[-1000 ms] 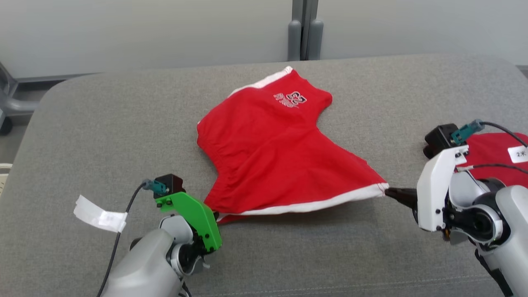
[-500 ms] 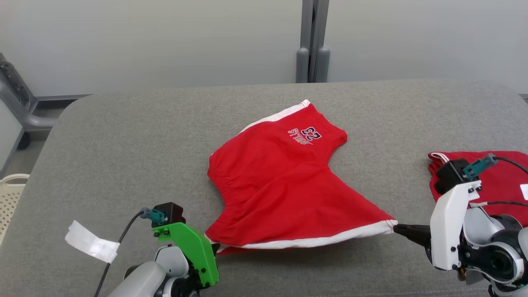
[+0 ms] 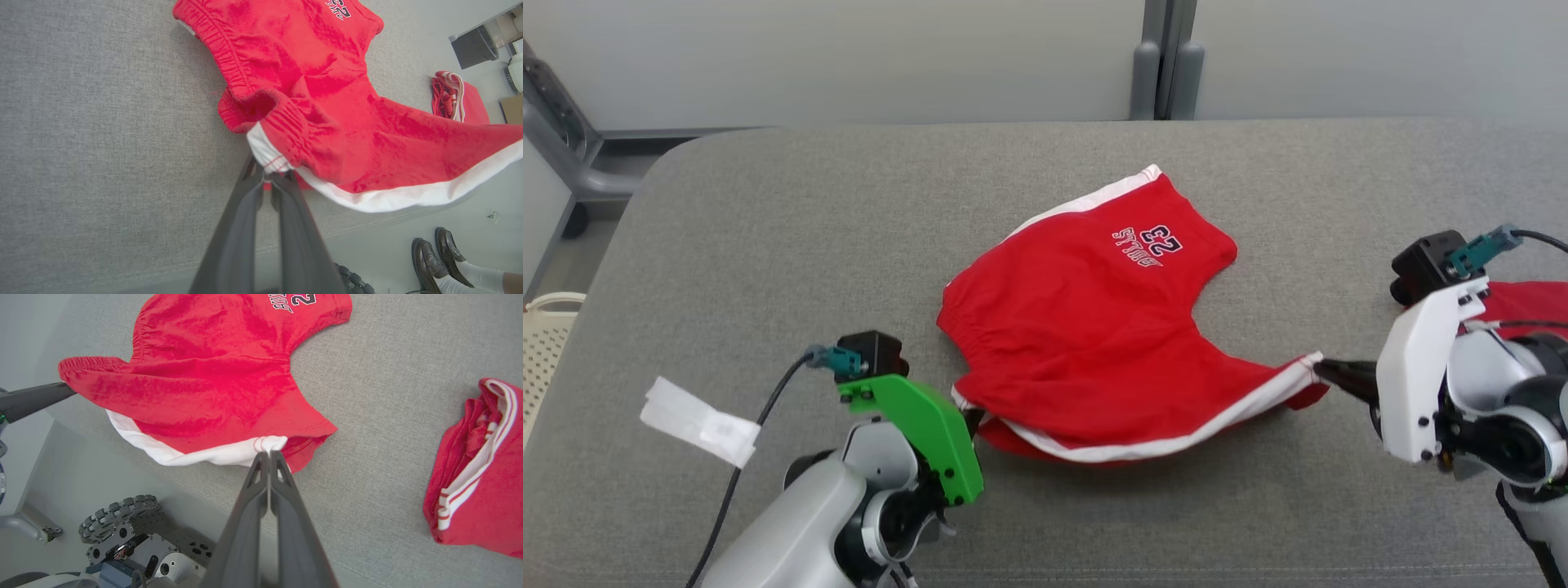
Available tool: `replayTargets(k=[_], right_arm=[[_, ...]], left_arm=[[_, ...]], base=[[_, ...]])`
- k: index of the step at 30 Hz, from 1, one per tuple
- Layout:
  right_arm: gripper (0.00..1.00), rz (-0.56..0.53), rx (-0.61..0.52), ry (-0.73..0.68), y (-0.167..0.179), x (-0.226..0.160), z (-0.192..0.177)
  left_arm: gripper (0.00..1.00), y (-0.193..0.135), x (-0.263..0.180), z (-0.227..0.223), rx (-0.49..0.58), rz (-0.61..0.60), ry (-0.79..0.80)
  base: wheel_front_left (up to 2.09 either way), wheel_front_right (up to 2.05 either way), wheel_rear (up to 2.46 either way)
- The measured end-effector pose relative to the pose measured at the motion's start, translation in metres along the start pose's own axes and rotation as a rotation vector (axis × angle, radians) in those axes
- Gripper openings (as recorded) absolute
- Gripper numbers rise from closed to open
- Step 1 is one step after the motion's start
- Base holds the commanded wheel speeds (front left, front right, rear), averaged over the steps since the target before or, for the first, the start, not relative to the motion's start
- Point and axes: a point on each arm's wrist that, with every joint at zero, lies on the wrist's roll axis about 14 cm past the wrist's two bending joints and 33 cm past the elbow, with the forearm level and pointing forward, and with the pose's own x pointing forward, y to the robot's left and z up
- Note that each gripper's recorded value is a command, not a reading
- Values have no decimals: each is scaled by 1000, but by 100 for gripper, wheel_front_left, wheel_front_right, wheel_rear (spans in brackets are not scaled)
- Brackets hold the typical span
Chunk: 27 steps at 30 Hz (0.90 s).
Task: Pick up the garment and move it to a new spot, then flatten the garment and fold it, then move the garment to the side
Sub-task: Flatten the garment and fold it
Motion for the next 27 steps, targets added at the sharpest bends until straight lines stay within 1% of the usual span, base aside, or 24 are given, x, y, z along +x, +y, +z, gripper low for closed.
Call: replayTargets(k=[4, 7, 8, 14, 17, 20, 23, 27], right_arm=[[0, -26, -53, -6, -15, 20, 25], [0, -48, -88, -27, -28, 36, 47], [0, -48, -88, -27, -28, 36, 47], [0, -45, -132, -50, -42, 76, 75], [0, -42, -166, -62, -45, 95, 85], [0, -32, -197, -92, -44, 113, 97], [0, -34, -239, -119, -42, 130, 107], [0, -26, -254, -150, -39, 151, 116]], left_arm=[[0, -1, 15, 22, -24, 3, -23], [0, 0, 30, 40, -63, 14, -48], [0, 0, 30, 40, -63, 14, -48], [0, 6, 57, 61, -137, 40, -58], [0, 13, 66, 72, -173, 71, -77], [0, 22, 70, 85, -186, 107, -103], [0, 32, 73, 89, -202, 145, -104], [0, 46, 75, 94, -219, 194, -109]], base=[[0, 0, 0], [0, 0, 0], [0, 0, 0], [0, 0, 0], [0, 0, 0], [0, 0, 0], [0, 0, 0], [0, 0, 0]])
